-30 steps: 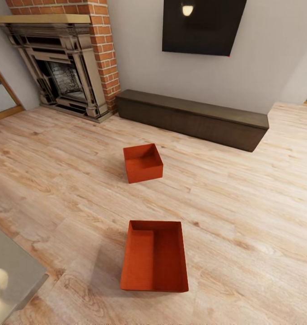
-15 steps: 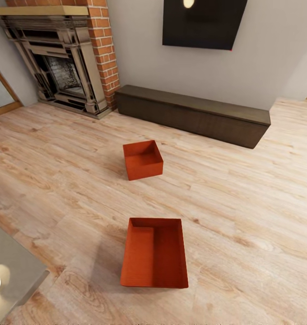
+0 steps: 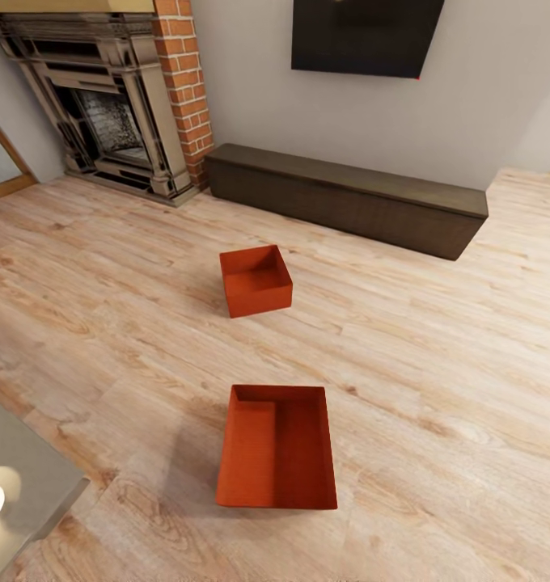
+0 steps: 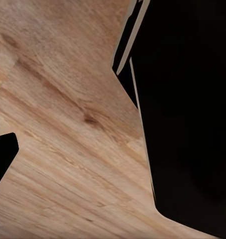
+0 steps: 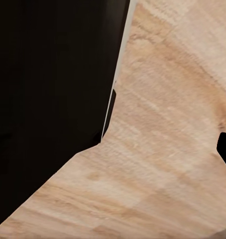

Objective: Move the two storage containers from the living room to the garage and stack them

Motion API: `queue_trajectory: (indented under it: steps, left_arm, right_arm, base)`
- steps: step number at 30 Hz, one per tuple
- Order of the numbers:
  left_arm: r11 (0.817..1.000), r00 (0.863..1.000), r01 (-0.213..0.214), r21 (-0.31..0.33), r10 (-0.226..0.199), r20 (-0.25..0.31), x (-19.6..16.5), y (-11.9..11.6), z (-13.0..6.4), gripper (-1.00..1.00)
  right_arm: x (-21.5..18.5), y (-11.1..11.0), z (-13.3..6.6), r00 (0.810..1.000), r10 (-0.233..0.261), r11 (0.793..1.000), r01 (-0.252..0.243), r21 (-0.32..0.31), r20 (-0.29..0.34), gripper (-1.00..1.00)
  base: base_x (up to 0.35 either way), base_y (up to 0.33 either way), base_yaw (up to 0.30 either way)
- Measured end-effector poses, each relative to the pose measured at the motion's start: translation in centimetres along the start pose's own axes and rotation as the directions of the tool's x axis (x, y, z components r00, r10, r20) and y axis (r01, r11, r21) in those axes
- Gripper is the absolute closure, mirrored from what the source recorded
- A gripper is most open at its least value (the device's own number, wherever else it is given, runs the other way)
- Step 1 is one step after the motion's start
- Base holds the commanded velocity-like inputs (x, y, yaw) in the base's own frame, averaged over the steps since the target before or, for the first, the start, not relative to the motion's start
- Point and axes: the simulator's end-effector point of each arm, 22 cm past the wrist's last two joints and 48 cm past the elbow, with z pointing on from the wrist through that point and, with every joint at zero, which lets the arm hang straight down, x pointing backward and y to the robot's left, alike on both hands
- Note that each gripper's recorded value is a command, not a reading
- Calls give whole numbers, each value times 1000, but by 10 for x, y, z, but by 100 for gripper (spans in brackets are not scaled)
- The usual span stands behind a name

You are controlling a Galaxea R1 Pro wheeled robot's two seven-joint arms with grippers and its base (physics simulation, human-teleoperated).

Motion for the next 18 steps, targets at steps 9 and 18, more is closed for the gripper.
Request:
queue_trajectory:
  steps: [9,18]
  left_arm:
    - [1000,1000,-1,-3,1,-7,3,1,0,-100]
    - [1000,1000,-1,-3,1,-7,3,1,0,-100]
  right_arm:
    - [3,0,0,1000,0,1000,0,5,-7,-100]
    - [3,0,0,1000,-6,1000,6,2,-7,-100]
  base:
    - [0,0,0]
    - [0,0,0]
